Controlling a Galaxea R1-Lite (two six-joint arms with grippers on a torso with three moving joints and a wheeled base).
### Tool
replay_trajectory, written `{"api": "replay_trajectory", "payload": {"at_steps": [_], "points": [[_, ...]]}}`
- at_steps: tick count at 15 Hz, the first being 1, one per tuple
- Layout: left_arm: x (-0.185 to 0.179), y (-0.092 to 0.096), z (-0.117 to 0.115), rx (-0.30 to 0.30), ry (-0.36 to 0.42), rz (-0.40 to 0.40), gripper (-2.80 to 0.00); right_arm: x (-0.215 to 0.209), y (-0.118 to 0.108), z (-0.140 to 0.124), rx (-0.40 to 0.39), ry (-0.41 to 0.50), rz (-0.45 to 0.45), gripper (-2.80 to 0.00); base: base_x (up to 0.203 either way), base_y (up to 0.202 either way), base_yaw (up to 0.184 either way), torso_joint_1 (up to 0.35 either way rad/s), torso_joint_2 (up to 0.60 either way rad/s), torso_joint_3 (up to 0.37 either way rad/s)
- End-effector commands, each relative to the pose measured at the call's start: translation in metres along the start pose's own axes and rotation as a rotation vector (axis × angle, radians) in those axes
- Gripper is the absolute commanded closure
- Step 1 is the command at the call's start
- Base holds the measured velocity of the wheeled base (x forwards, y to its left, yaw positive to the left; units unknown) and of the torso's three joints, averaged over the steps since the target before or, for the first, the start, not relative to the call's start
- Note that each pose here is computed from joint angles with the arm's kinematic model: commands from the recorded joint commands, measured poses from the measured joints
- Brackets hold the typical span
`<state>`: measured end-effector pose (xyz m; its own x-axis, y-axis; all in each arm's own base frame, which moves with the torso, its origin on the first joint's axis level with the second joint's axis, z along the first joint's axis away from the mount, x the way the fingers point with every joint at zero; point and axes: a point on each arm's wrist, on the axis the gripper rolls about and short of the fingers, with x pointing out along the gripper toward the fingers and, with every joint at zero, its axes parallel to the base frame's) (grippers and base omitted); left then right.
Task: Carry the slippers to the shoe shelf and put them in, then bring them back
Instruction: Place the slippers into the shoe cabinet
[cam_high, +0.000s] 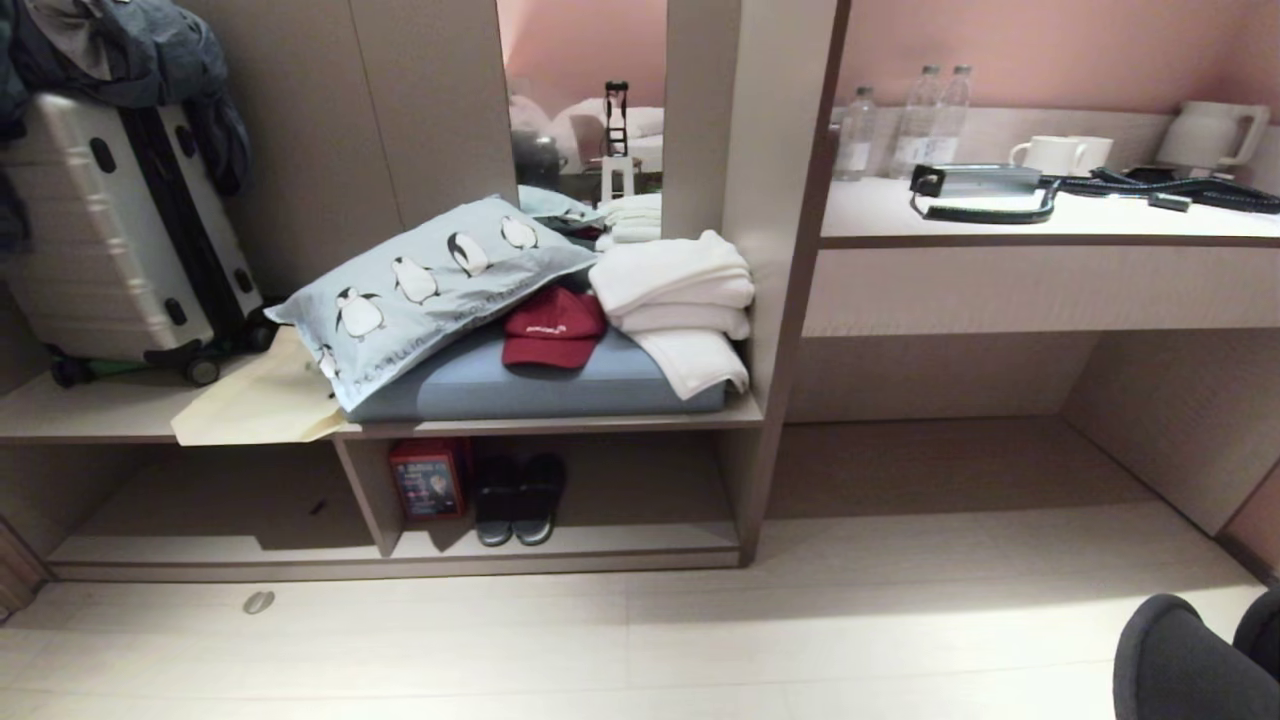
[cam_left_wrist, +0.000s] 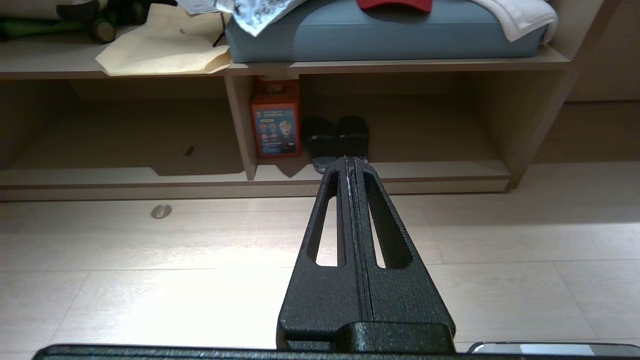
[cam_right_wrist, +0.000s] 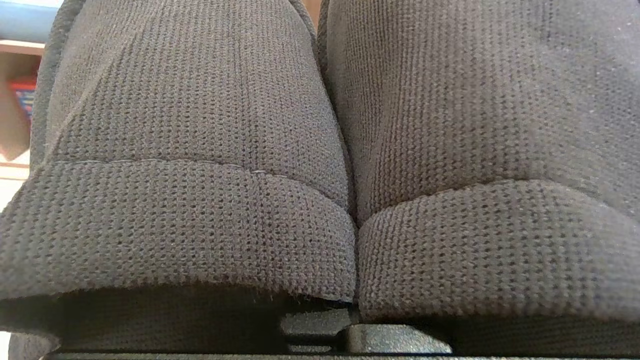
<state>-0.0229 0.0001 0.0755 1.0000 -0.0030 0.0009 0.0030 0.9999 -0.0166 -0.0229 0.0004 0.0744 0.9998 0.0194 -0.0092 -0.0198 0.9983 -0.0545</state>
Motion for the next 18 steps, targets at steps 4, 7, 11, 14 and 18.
{"api": "replay_trajectory", "payload": {"at_steps": [4,7,11,14,18], "points": [[0.0002,0.0,-0.0002,0.0,0.001,0.0,0.0,-0.0001,0.0,-0.0001,-0.001,-0.002,0.0,0.0,0.0,0.193,-0.001,0.001,0.0,0.005],[0.0002,0.0,-0.0003,0.0,0.001,0.0,0.0,-0.0001,0.0,-0.0001,-0.001,-0.002,0.0,0.0,0.0,0.195,0.001,0.001,0.0,0.002],[0.0002,0.0,-0.0004,0.004,0.002,0.0,0.0,-0.0001,0.0,-0.0001,-0.001,-0.002,0.0,0.0,0.0,0.168,-0.003,0.002,0.0,0.002],[0.0002,0.0,-0.0004,0.004,0.002,0.0,0.0,-0.0001,0.0,-0.0001,-0.001,-0.002,0.0,0.0,0.0,0.017,-0.001,0.002,0.0,0.002],[0.0002,0.0,-0.0004,0.006,0.002,0.0,0.0,-0.0001,0.0,-0.0001,-0.001,-0.002,0.0,0.0,0.016,0.0,0.0,0.0,0.0,0.001]]}}
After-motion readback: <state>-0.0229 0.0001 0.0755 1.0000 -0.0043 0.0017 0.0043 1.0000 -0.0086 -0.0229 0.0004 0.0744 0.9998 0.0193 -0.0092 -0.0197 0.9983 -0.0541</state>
